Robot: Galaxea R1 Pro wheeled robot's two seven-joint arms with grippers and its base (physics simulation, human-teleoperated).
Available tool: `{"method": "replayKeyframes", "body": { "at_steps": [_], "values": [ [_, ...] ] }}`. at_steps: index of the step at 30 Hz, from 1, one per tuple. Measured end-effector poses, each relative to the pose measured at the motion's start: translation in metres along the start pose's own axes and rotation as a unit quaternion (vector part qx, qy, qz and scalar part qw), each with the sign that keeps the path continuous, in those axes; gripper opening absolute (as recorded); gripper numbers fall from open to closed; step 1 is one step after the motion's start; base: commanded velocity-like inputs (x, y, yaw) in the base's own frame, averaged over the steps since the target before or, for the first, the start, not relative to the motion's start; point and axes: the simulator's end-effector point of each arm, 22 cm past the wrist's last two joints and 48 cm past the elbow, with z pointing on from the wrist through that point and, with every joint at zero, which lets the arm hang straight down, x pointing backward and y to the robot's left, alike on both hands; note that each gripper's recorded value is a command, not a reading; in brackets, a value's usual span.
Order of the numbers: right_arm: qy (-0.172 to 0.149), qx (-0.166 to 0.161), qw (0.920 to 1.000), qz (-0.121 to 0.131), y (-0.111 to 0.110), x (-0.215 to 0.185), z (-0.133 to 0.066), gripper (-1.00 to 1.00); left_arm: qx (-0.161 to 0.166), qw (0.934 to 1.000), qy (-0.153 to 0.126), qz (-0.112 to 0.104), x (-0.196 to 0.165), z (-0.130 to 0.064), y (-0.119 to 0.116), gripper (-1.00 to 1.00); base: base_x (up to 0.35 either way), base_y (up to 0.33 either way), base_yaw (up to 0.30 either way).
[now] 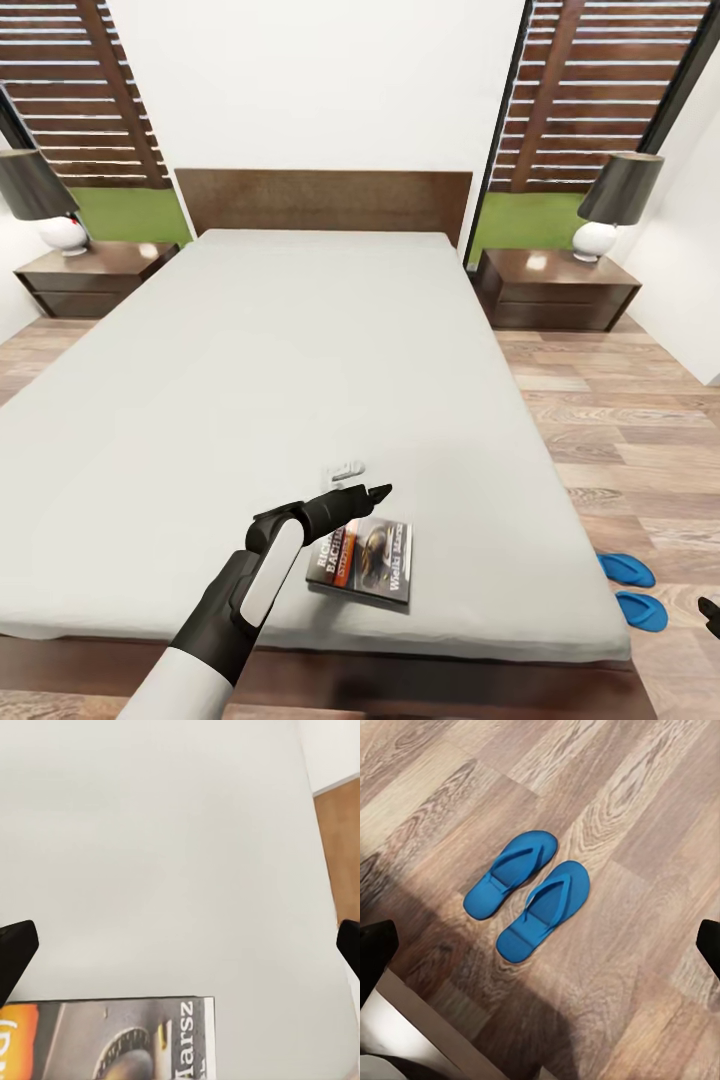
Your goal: In the bedroom, move the book from the bed onto either nightstand, and place the two sandals side by side next to the bed.
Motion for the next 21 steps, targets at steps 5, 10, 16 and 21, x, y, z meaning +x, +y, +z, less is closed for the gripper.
{"method": "replayKeyframes", "body": {
  "at_steps": [5, 10, 16, 21],
  "values": [
    [0.0, 0.0, 1.0, 0.0, -0.002, 0.008, 0.007, 1.0, 0.0, 1.0, 0.0, 0.0, 0.007, 0.005, 0.007, 1.0, 0.0, 0.0, 0.0],
    [0.0, 0.0, 1.0, 0.0, -0.004, 0.014, 0.012, 1.0, 0.0, 1.0, 0.0, 0.0, 0.012, 0.009, 0.012, 1.0, 0.0, 0.0, 0.0],
    [0.0, 0.0, 1.0, 0.0, -0.004, 0.014, 0.012, 1.0, 0.0, 1.0, 0.0, 0.0, 0.012, 0.009, 0.012, 1.0, 0.0, 0.0, 0.0],
    [0.0, 0.0, 1.0, 0.0, -0.004, 0.014, 0.012, 1.0, 0.0, 1.0, 0.0, 0.0, 0.012, 0.009, 0.012, 1.0, 0.0, 0.0, 0.0]
  ]
}}
